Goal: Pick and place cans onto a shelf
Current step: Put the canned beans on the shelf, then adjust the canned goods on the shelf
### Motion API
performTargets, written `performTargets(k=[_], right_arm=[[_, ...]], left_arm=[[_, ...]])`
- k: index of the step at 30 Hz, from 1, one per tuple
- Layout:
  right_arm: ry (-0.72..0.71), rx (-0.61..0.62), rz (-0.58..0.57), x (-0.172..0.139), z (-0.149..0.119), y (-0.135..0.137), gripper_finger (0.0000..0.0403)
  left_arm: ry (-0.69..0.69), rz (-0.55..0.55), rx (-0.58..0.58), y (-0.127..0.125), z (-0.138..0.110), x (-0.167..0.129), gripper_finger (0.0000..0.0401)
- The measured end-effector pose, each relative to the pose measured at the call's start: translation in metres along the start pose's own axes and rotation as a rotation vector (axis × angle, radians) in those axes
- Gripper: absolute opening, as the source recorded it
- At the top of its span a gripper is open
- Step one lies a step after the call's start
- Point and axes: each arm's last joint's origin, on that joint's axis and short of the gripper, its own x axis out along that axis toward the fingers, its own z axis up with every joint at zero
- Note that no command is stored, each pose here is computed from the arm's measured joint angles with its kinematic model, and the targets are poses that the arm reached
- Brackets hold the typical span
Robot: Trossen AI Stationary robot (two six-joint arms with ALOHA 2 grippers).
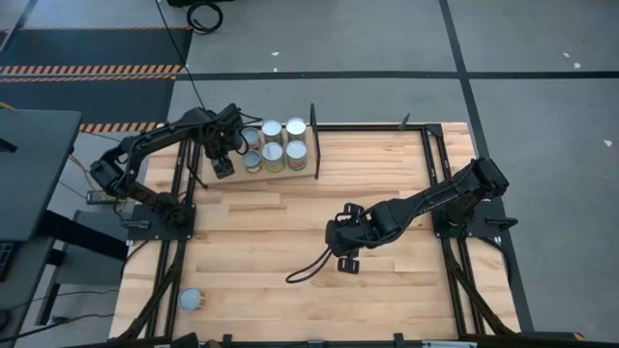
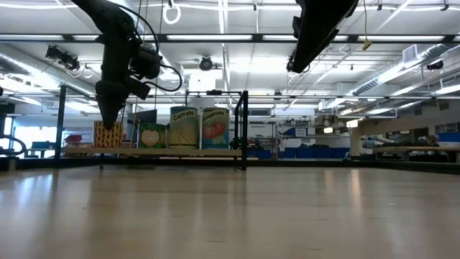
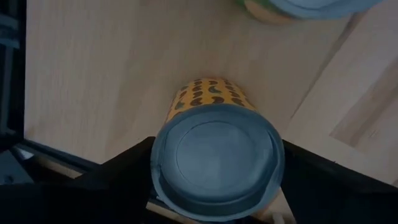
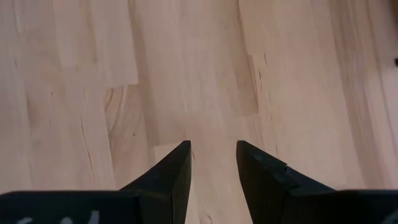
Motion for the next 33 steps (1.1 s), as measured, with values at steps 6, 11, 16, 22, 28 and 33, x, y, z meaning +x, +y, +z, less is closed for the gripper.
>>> performTargets(k=[6,11,16,22,28,33], right_arm=[[0.000,0.013,-0.001,0.000,0.000,0.000,0.0135],[0.002,0.011,0.001,0.000,0.000,0.000,0.0135],[0.029,0.024,0.037,0.001,0.001,-0.004,0.0135],[0.021,0.000,0.019,0.002,0.003,-0.008,0.0135],[0.017,-0.008,0.011,0.002,0.004,-0.009,0.0135],[0.020,-0.012,0.012,0.002,0.004,-0.010,0.0135]], left_arm=[[0.000,0.005,0.002,0.000,0.000,0.000,0.0347],[0.018,0.003,0.005,0.000,-0.001,-0.004,0.0353],[-0.017,0.019,0.003,0.006,0.005,-0.029,0.0353],[-0.319,-0.044,0.068,0.013,0.029,-0.050,0.0351],[-0.389,-0.004,0.287,0.014,0.040,-0.022,0.0346],[-0.415,-0.012,0.287,0.025,0.044,-0.011,0.0346]])
